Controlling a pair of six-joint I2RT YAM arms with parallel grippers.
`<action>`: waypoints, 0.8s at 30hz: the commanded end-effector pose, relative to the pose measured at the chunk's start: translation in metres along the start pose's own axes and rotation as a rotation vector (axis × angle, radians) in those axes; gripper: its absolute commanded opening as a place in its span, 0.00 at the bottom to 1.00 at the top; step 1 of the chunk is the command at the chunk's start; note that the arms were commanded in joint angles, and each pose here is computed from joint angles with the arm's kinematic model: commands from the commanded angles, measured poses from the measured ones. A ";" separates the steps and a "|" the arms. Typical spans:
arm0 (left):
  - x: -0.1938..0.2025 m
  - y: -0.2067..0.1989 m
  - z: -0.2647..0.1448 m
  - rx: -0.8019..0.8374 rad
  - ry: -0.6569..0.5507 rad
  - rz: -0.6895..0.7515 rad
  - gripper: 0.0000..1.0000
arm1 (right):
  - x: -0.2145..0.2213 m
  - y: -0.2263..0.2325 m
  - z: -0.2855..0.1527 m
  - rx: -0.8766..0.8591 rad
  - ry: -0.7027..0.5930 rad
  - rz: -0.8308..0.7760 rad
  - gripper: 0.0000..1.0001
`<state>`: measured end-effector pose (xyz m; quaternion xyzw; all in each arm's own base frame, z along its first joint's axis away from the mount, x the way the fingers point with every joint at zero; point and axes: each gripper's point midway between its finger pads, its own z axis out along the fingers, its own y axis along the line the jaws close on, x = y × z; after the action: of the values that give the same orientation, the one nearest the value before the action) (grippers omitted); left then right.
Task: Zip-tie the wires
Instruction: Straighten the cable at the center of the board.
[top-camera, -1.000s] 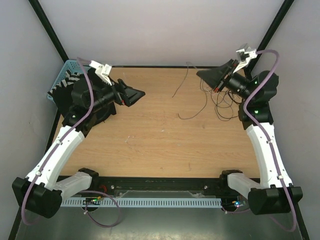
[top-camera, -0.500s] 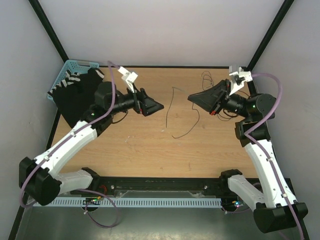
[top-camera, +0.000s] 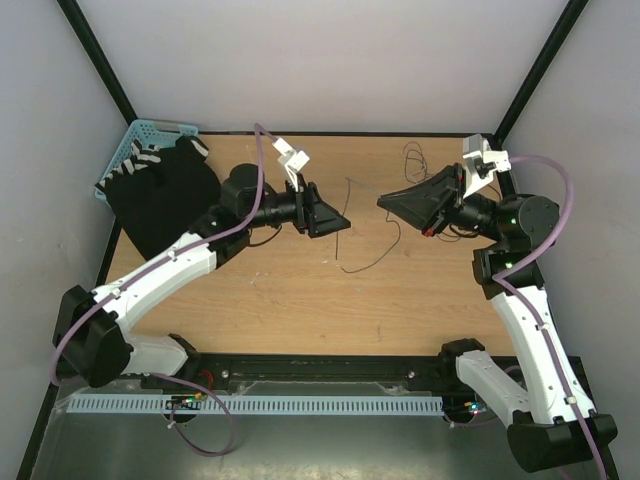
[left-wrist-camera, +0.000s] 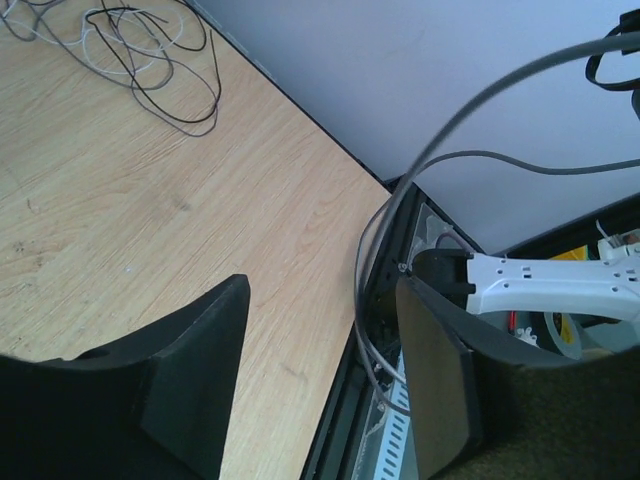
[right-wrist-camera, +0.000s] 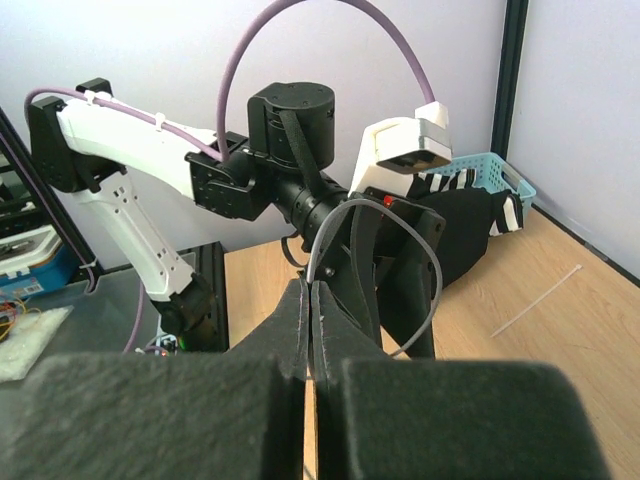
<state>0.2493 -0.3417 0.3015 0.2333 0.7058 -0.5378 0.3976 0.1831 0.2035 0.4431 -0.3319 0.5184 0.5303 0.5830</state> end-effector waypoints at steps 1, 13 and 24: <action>-0.015 -0.021 0.008 0.079 -0.027 0.041 0.57 | -0.004 0.008 -0.001 -0.021 -0.014 -0.046 0.00; -0.015 -0.013 0.001 0.029 -0.052 0.091 0.00 | 0.009 -0.033 -0.007 0.186 0.034 -0.098 0.00; 0.010 0.040 -0.022 -0.340 0.123 0.284 0.00 | 0.102 -0.174 -0.075 0.843 0.389 -0.011 0.00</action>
<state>0.2609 -0.3164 0.2967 0.2604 0.7357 -0.4192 0.4639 0.2919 0.1609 0.3522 -0.2120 0.6965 0.3176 0.6075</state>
